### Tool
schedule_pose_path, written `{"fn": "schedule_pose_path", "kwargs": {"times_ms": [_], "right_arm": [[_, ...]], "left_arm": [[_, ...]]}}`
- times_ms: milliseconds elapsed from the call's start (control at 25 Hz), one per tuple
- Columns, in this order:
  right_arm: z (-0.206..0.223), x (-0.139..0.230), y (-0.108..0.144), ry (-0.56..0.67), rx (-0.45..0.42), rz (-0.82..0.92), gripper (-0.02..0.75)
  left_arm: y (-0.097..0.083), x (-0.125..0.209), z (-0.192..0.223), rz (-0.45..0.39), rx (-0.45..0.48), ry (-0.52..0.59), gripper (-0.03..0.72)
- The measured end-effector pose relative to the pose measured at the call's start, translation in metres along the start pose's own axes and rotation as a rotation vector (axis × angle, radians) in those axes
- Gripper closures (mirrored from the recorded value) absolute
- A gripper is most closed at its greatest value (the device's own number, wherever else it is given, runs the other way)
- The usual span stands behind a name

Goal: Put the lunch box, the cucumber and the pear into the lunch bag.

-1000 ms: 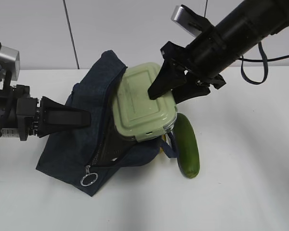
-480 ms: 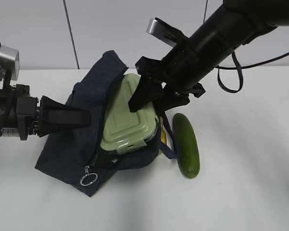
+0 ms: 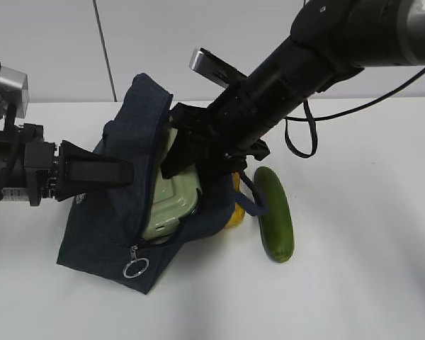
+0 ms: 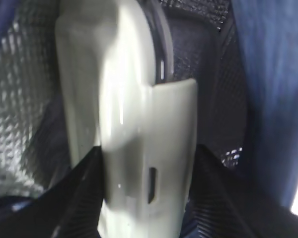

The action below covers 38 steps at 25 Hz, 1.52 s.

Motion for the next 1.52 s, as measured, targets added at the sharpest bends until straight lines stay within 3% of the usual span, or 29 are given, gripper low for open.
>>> {"fn": "schedule_pose_path", "kwargs": {"times_ms": [280,480,800,1000,1200,1520], "right_arm": [[0.007,-0.007,0.006,-0.030,-0.064,-0.014,0.349],[0.020,-0.009,-0.004,-0.009,-0.062,-0.002,0.339],[0.018,-0.012,0.002,-0.023,-0.096,-0.024,0.229],[0.017,-0.012,0.002,-0.016,-0.086,-0.041,0.211],[0.000,-0.016,0.004,0.004,0.021,-0.144,0.209],[-0.051,-0.018,-0.020,0.035,0.407,-0.173,0.209]], "left_arm": [[0.000,-0.001,0.000,-0.002,0.000,-0.003,0.686],[0.000,-0.001,0.000,-0.002,0.000,-0.003,0.686],[0.000,0.000,0.000,-0.001,0.001,-0.001,0.686],[0.000,0.000,0.000,0.001,0.003,0.002,0.686],[0.000,0.000,0.000,0.001,0.003,0.002,0.686],[0.000,0.000,0.000,-0.002,0.003,0.002,0.686]]}}
Point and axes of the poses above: a point on each arm's last joint axis where the gripper is mounted, z pointing out along that axis toward the gripper, y along the wrist's bending axis when the last joint is at zero, x = y × z, the point moved 6 cm from there along z, pointing out along that axis toward the gripper, and after that the axes turned 7 degrees about z, right-handed, at the moved point
